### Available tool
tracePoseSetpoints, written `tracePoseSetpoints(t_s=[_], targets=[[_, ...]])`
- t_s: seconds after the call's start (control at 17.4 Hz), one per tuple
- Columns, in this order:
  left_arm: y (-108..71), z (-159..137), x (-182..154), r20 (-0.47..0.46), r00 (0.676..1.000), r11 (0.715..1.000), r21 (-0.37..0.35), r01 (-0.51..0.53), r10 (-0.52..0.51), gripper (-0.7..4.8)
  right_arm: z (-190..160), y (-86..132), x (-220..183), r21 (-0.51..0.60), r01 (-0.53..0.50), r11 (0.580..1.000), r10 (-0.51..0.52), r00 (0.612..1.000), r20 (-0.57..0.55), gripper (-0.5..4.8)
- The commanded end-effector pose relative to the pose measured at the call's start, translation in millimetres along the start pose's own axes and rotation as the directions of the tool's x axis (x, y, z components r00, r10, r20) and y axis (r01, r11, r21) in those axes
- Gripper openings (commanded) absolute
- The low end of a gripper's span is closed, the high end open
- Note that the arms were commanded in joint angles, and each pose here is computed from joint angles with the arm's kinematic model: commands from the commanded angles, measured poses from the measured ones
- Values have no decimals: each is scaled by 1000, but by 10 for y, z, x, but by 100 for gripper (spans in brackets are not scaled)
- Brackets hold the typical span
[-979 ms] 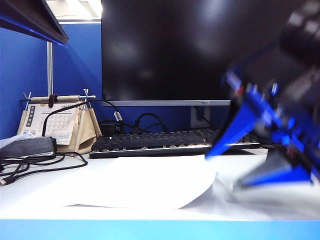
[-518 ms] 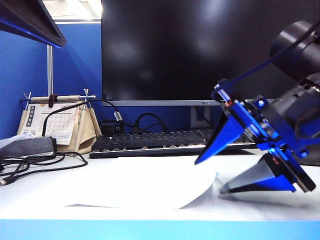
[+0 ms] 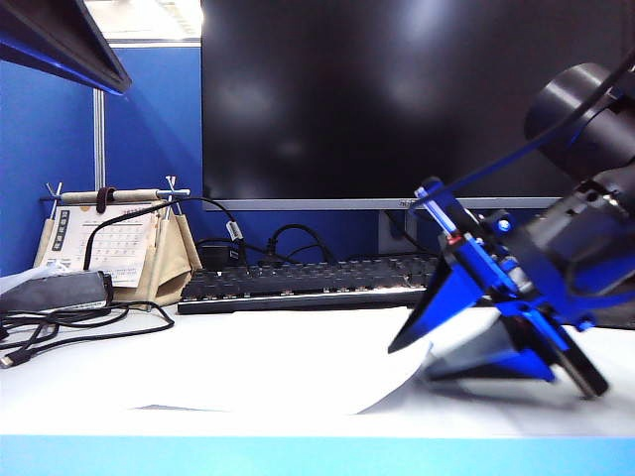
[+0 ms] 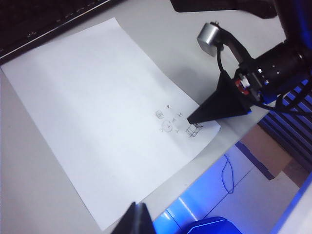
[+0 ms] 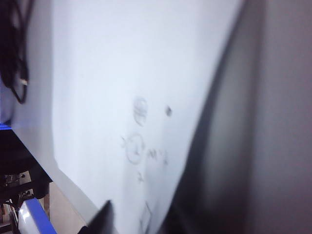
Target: Put a wrinkled paper upside down.
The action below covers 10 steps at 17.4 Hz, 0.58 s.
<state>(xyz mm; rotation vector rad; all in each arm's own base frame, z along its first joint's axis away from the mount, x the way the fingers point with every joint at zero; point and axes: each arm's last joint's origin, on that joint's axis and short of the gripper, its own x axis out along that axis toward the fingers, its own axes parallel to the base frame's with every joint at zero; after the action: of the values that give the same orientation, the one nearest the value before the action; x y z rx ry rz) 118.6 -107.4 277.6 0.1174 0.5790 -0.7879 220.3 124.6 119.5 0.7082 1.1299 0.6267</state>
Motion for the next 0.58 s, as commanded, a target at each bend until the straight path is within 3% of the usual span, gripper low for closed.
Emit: tracePoseSetpoints(t_s=[0.06, 0.29, 0.46, 0.58], targets=[[-3, 3, -15, -5, 1000, 1000, -1, 5, -5, 9, 23, 7, 22, -18, -17, 1000, 18, 1000, 15, -6], [-4, -8, -16, -17, 1000, 1000, -3, 7, -7, 9, 53, 76, -33, -92, -38, 995, 43, 998, 53, -6], [-3, -18, -16, -27, 1000, 1000, -4, 6, -6, 9, 57, 243, -295, -170, 82, 982, -48, 980, 195, -6], [-3, -17, -16, -26, 1000, 1000, -3, 6, -6, 9, 56, 409, -540, -260, 212, 942, -140, 953, 270, -6]])
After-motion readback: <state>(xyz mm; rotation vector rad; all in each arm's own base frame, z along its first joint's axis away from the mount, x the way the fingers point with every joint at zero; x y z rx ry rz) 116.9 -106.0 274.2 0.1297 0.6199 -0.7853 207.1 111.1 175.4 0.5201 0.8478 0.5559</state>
